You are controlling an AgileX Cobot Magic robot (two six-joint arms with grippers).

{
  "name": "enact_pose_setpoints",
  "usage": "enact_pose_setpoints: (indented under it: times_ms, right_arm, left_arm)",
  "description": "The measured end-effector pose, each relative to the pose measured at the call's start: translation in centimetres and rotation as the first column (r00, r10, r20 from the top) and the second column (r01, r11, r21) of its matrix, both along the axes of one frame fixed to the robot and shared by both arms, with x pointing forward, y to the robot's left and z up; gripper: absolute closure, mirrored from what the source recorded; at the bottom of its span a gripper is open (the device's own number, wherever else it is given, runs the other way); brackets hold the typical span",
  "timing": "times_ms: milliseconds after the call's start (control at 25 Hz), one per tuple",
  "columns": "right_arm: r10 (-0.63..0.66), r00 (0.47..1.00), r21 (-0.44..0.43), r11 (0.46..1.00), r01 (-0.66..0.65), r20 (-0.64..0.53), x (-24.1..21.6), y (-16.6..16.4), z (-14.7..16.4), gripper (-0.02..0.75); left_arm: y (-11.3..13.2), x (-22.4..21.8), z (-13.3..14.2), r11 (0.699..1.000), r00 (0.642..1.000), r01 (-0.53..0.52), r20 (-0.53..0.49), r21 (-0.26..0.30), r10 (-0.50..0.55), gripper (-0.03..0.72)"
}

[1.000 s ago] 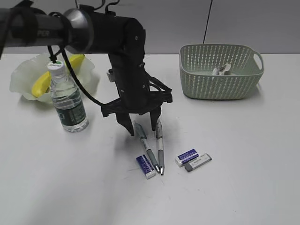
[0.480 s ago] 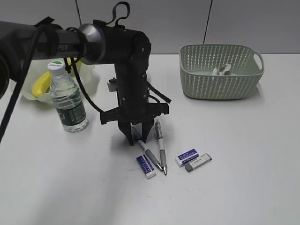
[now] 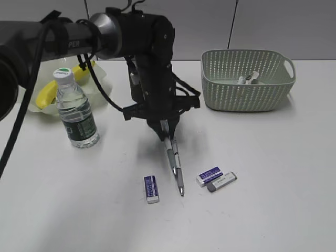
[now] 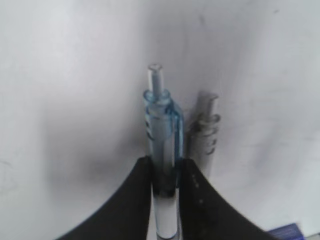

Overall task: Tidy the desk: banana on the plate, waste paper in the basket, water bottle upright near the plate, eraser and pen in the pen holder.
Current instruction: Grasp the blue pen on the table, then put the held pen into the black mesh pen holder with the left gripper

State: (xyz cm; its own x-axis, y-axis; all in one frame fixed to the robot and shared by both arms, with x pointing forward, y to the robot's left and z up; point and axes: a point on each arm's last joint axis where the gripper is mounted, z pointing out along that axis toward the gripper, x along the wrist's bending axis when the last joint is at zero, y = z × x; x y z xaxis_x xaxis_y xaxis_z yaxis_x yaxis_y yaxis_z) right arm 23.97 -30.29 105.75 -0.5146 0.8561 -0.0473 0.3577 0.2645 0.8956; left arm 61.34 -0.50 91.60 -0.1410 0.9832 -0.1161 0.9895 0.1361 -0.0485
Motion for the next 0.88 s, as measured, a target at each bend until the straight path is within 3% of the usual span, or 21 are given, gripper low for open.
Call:
enact_pose_setpoints:
  times_ms: [120,280,400,520,680,880]
  right_arm:
    - [0.0,1.0,0.0,1.0,0.0,0.0,0.0,0.0,0.0,0.305]
    - [0.0,1.0,0.0,1.0,0.0,0.0,0.0,0.0,0.0,0.305]
    - [0.0,1.0,0.0,1.0,0.0,0.0,0.0,0.0,0.0,0.305]
    - [-0.001,1.0,-0.001,1.0,0.001,0.0,0.0,0.0,0.0,0.305]
    - [-0.001,1.0,-0.001,1.0,0.001,0.0,0.0,0.0,0.0,0.305]
    - [-0.001,1.0,-0.001,1.0,0.001,0.0,0.0,0.0,0.0,0.305]
  left_arm:
    - [-0.6,1.3,2.8,0.999,0.993,0.036,0.113,-0.032,-0.032,0.569]
    - [-0.9,2.7,8.0,0.995,0.955,0.077,0.293,-0.067,-0.054,0.569]
    - [-0.5,3.3,12.6,0.992,0.893,0.111,0.446,-0.068,-0.069,0.569]
    - [0.4,3.9,15.9,0.994,0.811,0.109,0.579,-0.007,-0.085,0.569]
    - [1.5,4.9,17.1,0.994,0.739,0.075,0.664,0.085,-0.112,0.569]
    - [2.5,6.8,17.6,0.996,0.646,0.067,0.757,0.065,-0.093,0.569]
